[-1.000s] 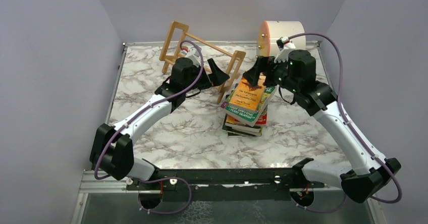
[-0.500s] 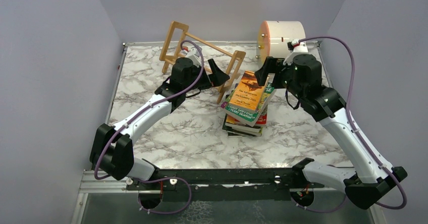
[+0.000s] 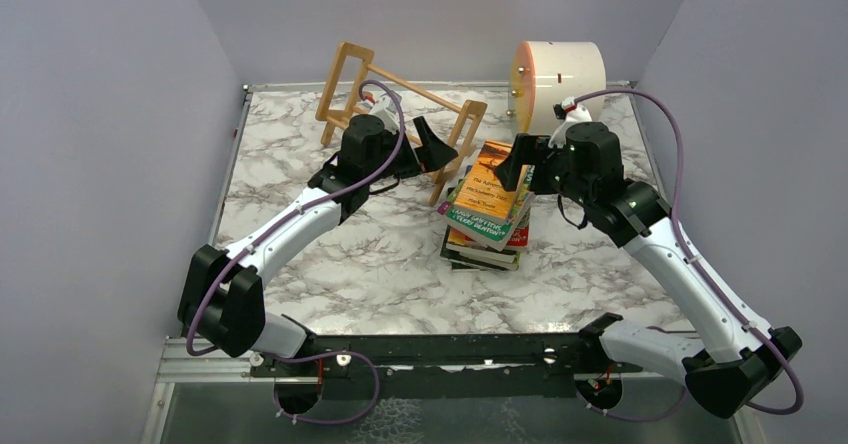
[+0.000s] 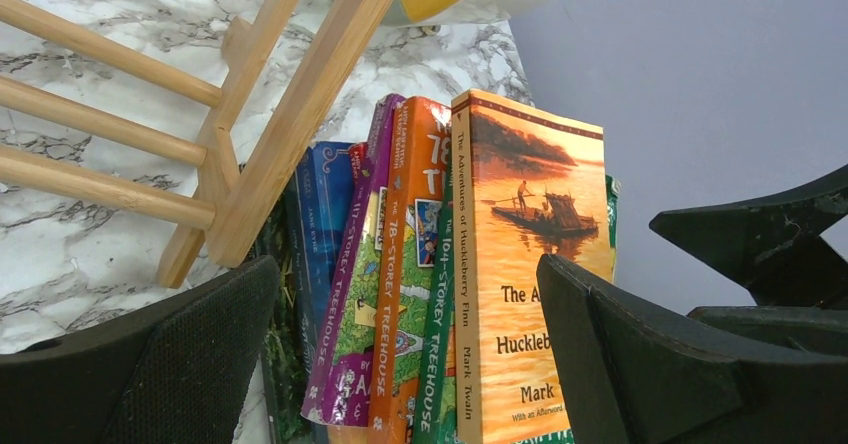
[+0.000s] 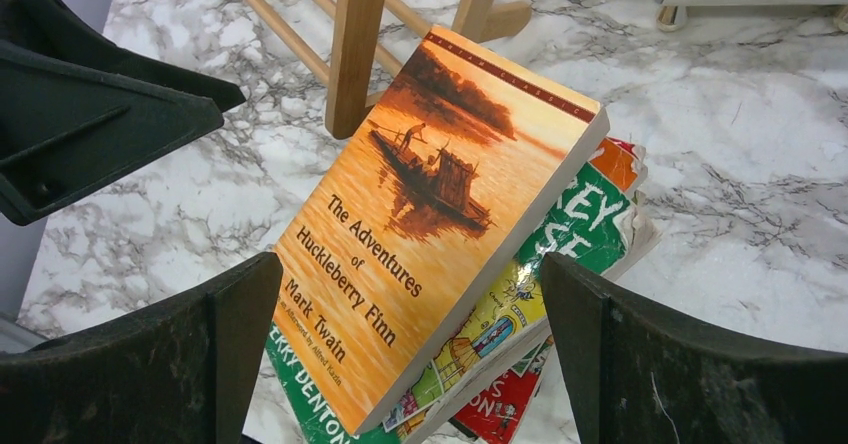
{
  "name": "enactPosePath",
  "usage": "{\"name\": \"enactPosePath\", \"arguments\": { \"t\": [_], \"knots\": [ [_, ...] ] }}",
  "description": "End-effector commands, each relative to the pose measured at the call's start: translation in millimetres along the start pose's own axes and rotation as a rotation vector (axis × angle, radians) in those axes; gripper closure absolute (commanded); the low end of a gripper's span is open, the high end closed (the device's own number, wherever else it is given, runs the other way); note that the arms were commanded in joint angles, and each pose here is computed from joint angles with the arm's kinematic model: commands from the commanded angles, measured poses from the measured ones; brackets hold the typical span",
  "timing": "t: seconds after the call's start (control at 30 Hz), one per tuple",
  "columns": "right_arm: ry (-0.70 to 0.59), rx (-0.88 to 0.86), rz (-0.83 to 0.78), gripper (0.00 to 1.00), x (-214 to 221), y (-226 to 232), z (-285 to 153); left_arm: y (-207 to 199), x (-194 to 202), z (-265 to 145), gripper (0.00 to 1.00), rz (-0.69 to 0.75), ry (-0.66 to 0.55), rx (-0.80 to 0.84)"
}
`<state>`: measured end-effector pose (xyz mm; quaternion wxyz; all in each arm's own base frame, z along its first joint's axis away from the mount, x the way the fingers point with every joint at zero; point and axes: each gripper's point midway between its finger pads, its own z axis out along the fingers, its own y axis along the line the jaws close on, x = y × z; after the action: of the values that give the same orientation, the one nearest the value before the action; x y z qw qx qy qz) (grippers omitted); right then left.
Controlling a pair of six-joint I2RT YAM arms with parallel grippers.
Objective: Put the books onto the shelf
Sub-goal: Pick up the book from the center of the board.
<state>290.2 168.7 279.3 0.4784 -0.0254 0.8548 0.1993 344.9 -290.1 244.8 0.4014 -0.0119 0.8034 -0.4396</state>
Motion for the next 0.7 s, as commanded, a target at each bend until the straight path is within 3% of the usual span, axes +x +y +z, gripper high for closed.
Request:
{"name": "enactPosePath", "arguments": {
  "t": [0.0, 0.4, 0.67],
  "knots": [
    [0.013, -0.042, 0.010, 0.00, 3.1, 8.6, 0.2, -9.3, 1.3, -0.8, 0.01, -0.001, 0.001, 0.042],
    [-0.021, -0.001, 0.008, 0.01, -3.1, 0.8, 0.1, -9.6, 1.1, -0.7, 0.01, -0.002, 0.000, 0.042],
    [0.027, -0.022, 0.008, 0.01, 10.1, 3.7, 9.0, -12.3, 1.9, 2.5, 0.01, -0.017, 0.009, 0.058]
  ]
}}
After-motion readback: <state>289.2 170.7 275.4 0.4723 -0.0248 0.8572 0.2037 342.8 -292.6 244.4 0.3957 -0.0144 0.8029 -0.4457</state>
